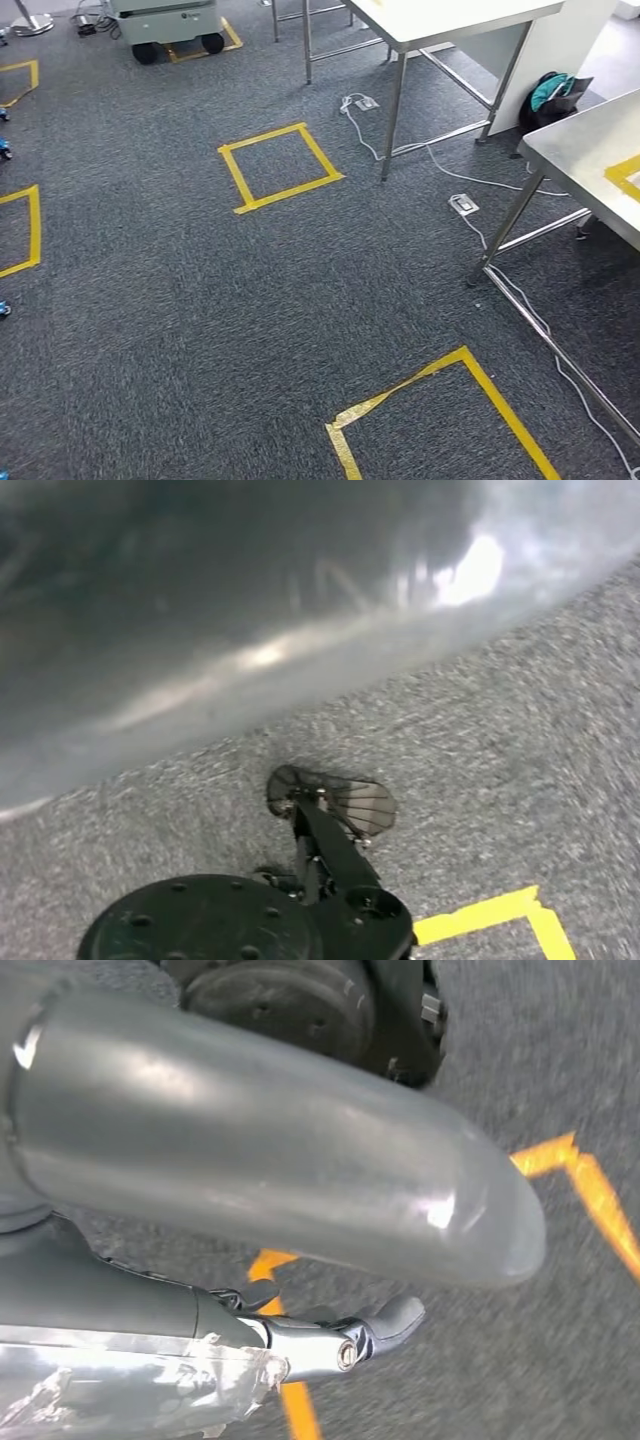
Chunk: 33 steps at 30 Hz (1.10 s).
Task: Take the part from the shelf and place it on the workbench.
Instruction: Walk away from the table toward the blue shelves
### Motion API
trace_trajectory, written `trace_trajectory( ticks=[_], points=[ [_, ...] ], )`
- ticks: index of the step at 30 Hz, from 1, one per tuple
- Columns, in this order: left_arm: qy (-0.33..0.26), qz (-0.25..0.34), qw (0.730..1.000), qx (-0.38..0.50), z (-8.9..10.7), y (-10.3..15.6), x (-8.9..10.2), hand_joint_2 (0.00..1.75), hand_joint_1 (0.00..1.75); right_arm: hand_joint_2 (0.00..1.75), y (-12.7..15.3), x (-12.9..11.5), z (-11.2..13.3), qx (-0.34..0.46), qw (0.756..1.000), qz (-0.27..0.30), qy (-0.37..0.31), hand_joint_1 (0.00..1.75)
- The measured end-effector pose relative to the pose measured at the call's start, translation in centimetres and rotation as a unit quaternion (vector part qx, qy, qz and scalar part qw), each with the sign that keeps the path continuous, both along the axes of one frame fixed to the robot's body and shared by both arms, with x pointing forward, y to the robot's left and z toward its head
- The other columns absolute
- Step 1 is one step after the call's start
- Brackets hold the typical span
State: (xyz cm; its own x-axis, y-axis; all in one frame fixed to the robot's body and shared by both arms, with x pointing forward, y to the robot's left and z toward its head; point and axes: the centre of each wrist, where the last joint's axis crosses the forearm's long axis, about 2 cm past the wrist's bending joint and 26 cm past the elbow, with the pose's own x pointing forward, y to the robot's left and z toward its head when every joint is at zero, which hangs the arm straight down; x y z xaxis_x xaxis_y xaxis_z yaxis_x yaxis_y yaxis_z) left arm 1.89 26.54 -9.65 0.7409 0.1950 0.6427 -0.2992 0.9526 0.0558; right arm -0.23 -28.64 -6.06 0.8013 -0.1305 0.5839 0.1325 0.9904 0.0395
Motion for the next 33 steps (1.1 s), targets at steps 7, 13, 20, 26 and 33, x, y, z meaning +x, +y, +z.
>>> trace_trajectory(
  ticks=[7, 13, 20, 26, 33],
  points=[
    [-0.004, -0.065, 0.997, 0.047, -0.1, -1.4, 2.4, 0.0, 0.0, 0.0, 6.5, 17.8, 3.7, 0.158, 0.944, -0.289, -0.008, 0.0],
    [-0.014, -0.085, 0.996, 0.034, -0.3, -3.0, 3.5, 0.0, 0.0, 0.0, 11.4, 22.8, 8.1, 0.182, 0.965, -0.183, -0.044, 0.0],
    [-0.008, -0.093, 0.995, 0.027, -0.5, -3.3, 2.9, 0.0, 0.0, 0.0, 11.0, 21.6, 7.8, 0.144, 0.983, -0.09, -0.066, 0.0],
    [-0.012, -0.092, 0.995, 0.022, -0.6, -3.4, 3.0, 0.0, 0.0, 0.0, 10.3, 21.2, 7.7, 0.131, 0.986, -0.067, -0.072, 0.0],
    [0.005, -0.031, 0.999, -0.028, -0.8, -2.1, 1.0, 0.0, 0.0, 0.0, 10.0, 21.7, 8.2, 0.123, 0.988, -0.019, -0.097, 0.0]
  ],
)
